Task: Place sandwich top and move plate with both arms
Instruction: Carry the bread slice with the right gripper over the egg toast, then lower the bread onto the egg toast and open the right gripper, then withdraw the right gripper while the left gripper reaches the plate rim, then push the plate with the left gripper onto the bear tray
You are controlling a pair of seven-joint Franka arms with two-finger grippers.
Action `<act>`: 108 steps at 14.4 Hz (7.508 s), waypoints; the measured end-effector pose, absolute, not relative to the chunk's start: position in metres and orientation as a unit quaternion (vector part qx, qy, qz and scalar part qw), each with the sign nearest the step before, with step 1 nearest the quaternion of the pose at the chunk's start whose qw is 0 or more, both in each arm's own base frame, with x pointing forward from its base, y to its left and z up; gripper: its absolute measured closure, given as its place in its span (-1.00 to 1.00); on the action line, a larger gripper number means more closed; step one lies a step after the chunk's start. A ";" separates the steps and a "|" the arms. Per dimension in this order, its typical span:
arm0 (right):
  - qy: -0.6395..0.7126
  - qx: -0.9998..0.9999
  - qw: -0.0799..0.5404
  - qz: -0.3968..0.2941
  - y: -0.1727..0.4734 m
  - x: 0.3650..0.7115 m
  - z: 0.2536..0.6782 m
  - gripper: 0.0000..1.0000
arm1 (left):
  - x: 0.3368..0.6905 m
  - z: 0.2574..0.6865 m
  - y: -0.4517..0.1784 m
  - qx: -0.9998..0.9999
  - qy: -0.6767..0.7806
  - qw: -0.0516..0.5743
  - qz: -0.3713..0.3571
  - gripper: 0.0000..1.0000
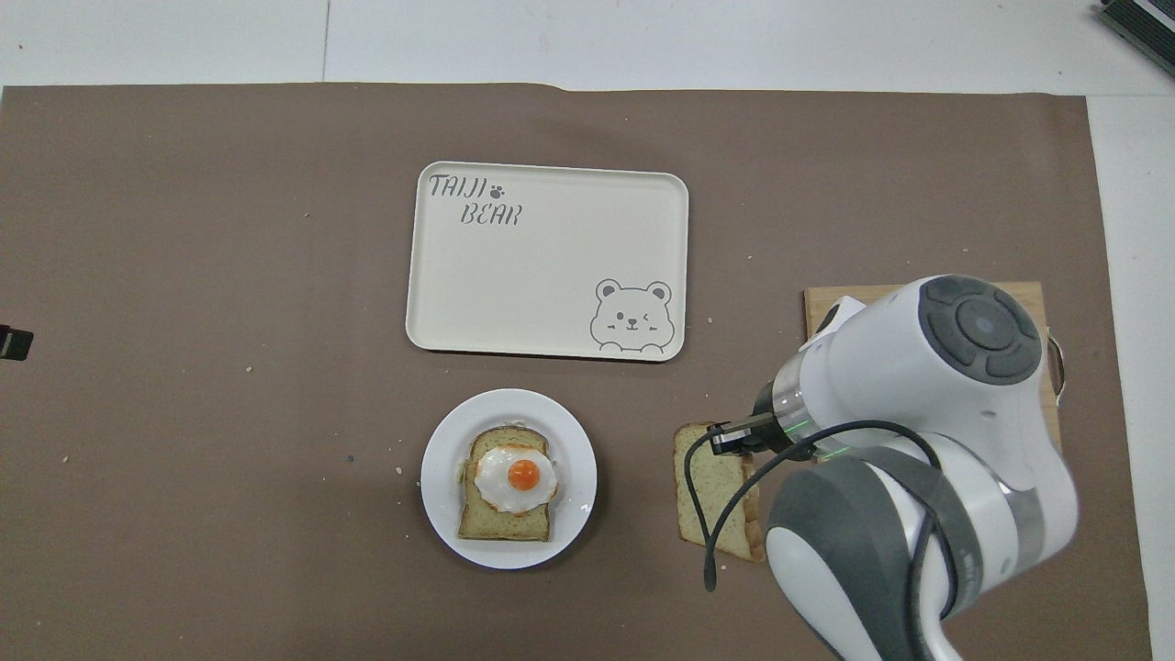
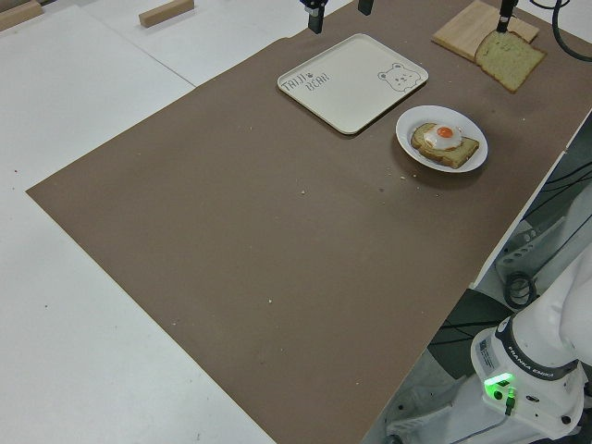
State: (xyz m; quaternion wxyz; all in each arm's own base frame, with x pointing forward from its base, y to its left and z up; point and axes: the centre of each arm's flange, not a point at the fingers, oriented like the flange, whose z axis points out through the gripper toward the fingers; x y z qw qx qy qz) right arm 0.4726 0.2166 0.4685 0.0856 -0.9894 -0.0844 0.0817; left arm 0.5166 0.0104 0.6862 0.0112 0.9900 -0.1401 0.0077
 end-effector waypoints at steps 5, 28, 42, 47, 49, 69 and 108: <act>-0.052 -0.986 0.157 0.033 0.289 0.465 0.467 0.91 | 0.517 0.686 0.010 0.990 -0.140 0.011 0.008 -1.00; -0.084 -0.980 0.179 0.001 0.407 0.436 0.384 0.91 | 0.517 0.686 0.010 0.990 -0.140 0.011 0.008 -1.00; -0.131 -0.985 0.110 -0.039 0.356 0.488 0.368 -1.00 | 0.517 0.686 0.011 0.990 -0.140 0.011 0.007 -1.00; -0.110 -0.989 0.064 -0.070 0.285 0.537 0.375 -1.00 | 0.517 0.675 0.009 0.990 -0.140 0.032 0.000 -1.00; -0.093 -0.991 0.057 -0.082 0.255 0.554 0.384 -1.00 | 0.517 0.656 0.006 0.989 -0.138 0.058 -0.006 -1.00; -0.028 -0.999 0.040 -0.014 0.100 0.538 0.491 -1.00 | 0.408 0.337 -0.047 0.905 -0.013 0.426 0.016 -0.53; -0.031 -1.000 0.000 0.000 -0.006 0.530 0.642 -1.00 | 0.436 0.294 -0.115 0.854 0.029 0.518 0.044 0.92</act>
